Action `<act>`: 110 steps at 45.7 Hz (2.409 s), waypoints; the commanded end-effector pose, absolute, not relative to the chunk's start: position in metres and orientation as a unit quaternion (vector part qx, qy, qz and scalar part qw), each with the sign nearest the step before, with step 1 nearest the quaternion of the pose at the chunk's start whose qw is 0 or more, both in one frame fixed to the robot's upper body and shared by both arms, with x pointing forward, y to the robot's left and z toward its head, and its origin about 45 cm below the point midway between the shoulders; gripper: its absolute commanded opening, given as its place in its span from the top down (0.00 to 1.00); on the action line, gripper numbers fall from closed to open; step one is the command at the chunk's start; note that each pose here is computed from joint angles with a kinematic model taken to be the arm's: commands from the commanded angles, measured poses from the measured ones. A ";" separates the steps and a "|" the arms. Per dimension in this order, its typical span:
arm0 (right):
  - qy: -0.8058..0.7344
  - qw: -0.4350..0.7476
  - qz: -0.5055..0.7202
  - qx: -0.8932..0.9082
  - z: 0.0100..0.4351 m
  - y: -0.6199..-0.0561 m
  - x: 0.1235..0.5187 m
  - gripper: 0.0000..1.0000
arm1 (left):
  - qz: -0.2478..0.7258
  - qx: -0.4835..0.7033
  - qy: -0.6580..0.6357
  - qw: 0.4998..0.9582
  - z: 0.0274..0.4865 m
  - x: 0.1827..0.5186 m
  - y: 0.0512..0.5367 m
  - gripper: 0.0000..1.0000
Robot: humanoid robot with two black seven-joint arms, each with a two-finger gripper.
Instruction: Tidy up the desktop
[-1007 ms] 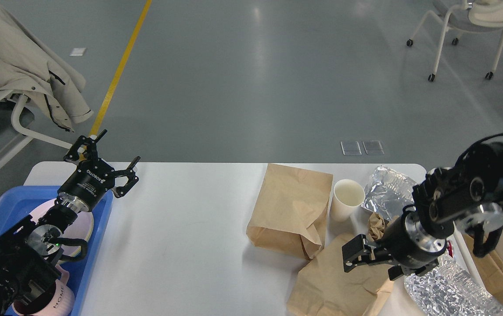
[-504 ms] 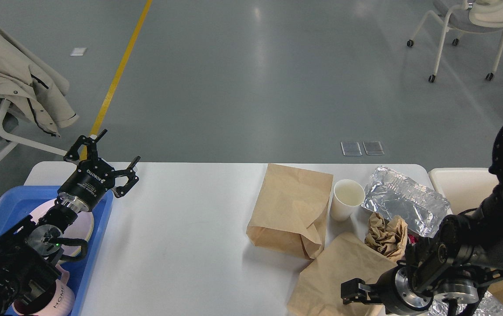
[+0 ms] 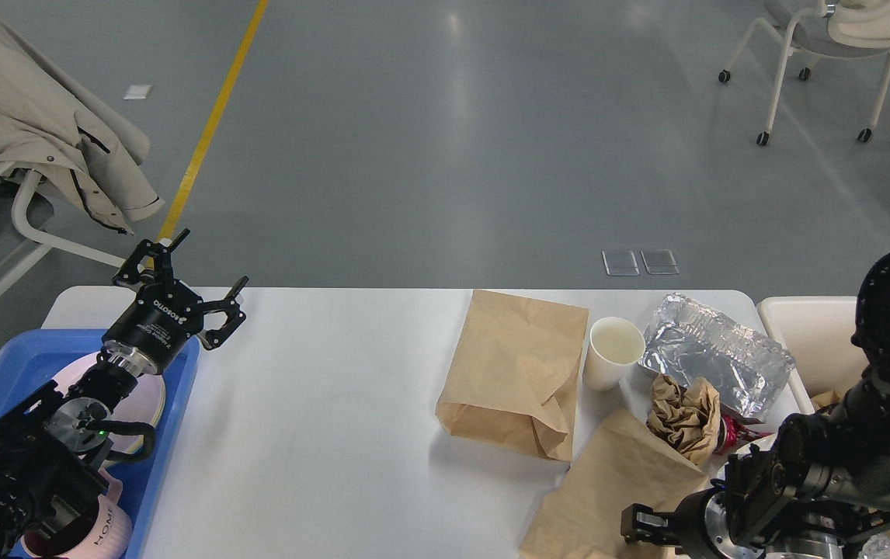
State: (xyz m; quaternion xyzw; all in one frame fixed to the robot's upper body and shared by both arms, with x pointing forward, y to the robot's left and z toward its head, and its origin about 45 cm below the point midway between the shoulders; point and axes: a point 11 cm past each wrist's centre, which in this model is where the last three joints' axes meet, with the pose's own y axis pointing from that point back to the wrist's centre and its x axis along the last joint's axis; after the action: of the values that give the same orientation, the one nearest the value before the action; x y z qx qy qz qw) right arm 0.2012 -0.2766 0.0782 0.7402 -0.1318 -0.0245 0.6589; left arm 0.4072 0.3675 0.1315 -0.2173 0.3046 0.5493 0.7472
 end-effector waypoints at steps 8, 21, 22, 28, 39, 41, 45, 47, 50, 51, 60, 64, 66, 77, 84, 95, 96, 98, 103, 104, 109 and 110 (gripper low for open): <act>-0.146 0.659 -0.026 0.737 0.087 -0.284 0.209 1.00 | 0.549 -0.217 0.305 0.747 0.131 0.407 0.368 0.00; -0.145 0.643 -0.043 0.751 0.152 -0.287 0.237 1.00 | 0.550 -0.217 0.305 0.747 0.131 0.407 0.368 0.00; -0.144 0.636 -0.044 0.757 0.163 -0.286 0.242 1.00 | 0.549 -0.217 0.305 0.747 0.131 0.407 0.368 0.00; -0.153 0.597 -0.052 0.786 0.242 -0.295 0.280 1.00 | 0.550 -0.217 0.305 0.747 0.131 0.407 0.368 0.00; -0.129 0.569 0.058 0.810 0.443 -0.317 0.331 1.00 | 0.550 -0.218 0.304 0.747 0.131 0.407 0.368 0.00; -0.141 0.587 0.084 0.792 0.469 -0.331 0.341 1.00 | 0.550 -0.218 0.304 0.747 0.131 0.407 0.368 0.00; -0.190 0.608 0.134 0.759 0.510 -0.358 0.366 1.00 | 0.549 -0.218 0.304 0.747 0.131 0.407 0.368 0.00; -0.209 0.620 0.151 0.741 0.522 -0.374 0.374 1.00 | 0.550 -0.218 0.304 0.747 0.131 0.407 0.368 0.00; -0.214 0.642 0.159 0.719 0.522 -0.395 0.383 1.00 | 0.550 -0.217 0.304 0.747 0.131 0.407 0.368 0.00; -0.217 0.650 0.159 0.711 0.520 -0.403 0.386 1.00 | 0.550 -0.218 0.304 0.747 0.131 0.407 0.368 0.00; -0.278 0.701 0.139 0.642 0.448 -0.504 0.397 1.00 | 0.550 -0.218 0.304 0.747 0.131 0.407 0.368 0.00; -0.282 0.747 0.151 0.583 0.390 -0.557 0.393 1.00 | 0.550 -0.218 0.304 0.747 0.131 0.407 0.368 0.00; -0.277 0.768 0.159 0.555 0.359 -0.581 0.385 1.00 | 0.550 -0.218 0.304 0.747 0.131 0.407 0.368 0.00; -0.231 0.827 0.124 0.497 0.214 -0.652 0.295 1.00 | 0.549 -0.218 0.304 0.747 0.131 0.407 0.368 0.00; -0.241 0.817 0.104 0.514 0.161 -0.643 0.274 1.00 | 0.550 -0.218 0.304 0.747 0.131 0.407 0.368 0.00; -0.264 0.803 0.112 0.523 0.127 -0.631 0.263 0.50 | 0.550 -0.218 0.304 0.747 0.131 0.407 0.368 0.00; -0.268 0.801 0.112 0.524 0.126 -0.630 0.264 0.06 | 0.550 -0.218 0.304 0.747 0.131 0.407 0.368 0.00; -0.272 0.797 0.112 0.527 0.125 -0.627 0.266 0.00 | 0.550 -0.218 0.304 0.747 0.131 0.407 0.368 0.00; -0.272 0.796 0.108 0.530 0.122 -0.625 0.265 0.00 | 0.550 -0.218 0.304 0.747 0.131 0.407 0.368 0.00; -0.271 0.795 0.107 0.531 0.121 -0.625 0.264 0.00 | 0.550 -0.218 0.304 0.747 0.131 0.407 0.368 0.00; -0.271 0.793 0.103 0.536 0.122 -0.623 0.266 0.00 | 0.550 -0.218 0.304 0.747 0.131 0.407 0.368 0.00; -0.271 0.792 0.102 0.537 0.122 -0.622 0.267 0.00 | 0.550 -0.218 0.304 0.747 0.131 0.407 0.368 0.00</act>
State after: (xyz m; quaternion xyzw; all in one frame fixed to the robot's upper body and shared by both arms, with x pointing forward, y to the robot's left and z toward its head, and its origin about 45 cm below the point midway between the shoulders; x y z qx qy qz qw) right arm 0.2641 -0.6251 0.1217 0.5313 -0.2715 0.1064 0.7954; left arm 0.4071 0.3678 0.1314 -0.2177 0.3043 0.5498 0.7468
